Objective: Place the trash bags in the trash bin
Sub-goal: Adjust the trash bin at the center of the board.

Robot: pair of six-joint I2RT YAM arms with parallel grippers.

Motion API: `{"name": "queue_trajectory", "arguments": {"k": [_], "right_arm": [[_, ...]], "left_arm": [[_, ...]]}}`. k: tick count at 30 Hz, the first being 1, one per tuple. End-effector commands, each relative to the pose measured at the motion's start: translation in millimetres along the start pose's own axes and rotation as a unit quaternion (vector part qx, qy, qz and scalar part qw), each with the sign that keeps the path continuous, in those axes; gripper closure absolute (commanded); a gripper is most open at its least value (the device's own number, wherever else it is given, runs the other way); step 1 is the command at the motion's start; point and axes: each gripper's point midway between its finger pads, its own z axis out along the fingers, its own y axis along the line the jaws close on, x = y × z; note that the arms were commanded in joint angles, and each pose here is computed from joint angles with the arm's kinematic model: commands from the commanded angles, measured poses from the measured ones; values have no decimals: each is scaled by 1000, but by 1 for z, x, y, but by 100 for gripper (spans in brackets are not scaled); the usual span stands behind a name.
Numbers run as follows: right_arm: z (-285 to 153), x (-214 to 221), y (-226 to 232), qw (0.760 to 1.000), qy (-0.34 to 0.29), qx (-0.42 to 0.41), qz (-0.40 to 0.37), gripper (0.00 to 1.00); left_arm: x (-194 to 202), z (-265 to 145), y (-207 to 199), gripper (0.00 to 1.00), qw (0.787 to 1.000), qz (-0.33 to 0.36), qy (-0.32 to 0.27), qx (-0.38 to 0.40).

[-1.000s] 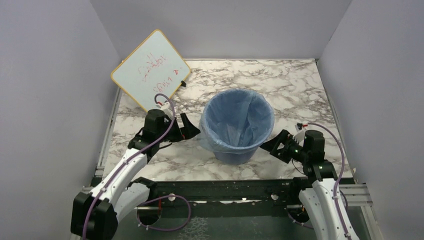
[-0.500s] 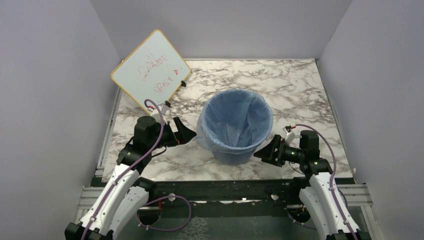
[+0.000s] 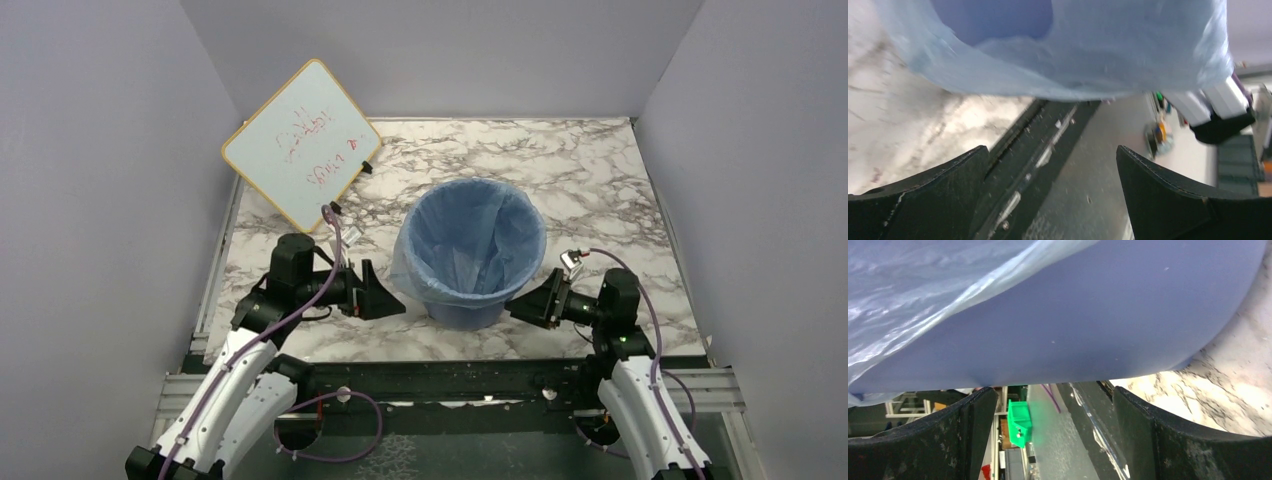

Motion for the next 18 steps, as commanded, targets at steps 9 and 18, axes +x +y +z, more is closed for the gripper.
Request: {"name": "queue_trajectory", "arguments": {"k": [9, 18], "right_arm": [[13, -23, 24, 998, -29, -50, 8, 9], [23, -36, 15, 999, -32, -28, 26, 9]], "left_arm": [[32, 38, -43, 1, 994, 47, 26, 97], [-11, 73, -18, 1, 989, 72, -129, 30]]}}
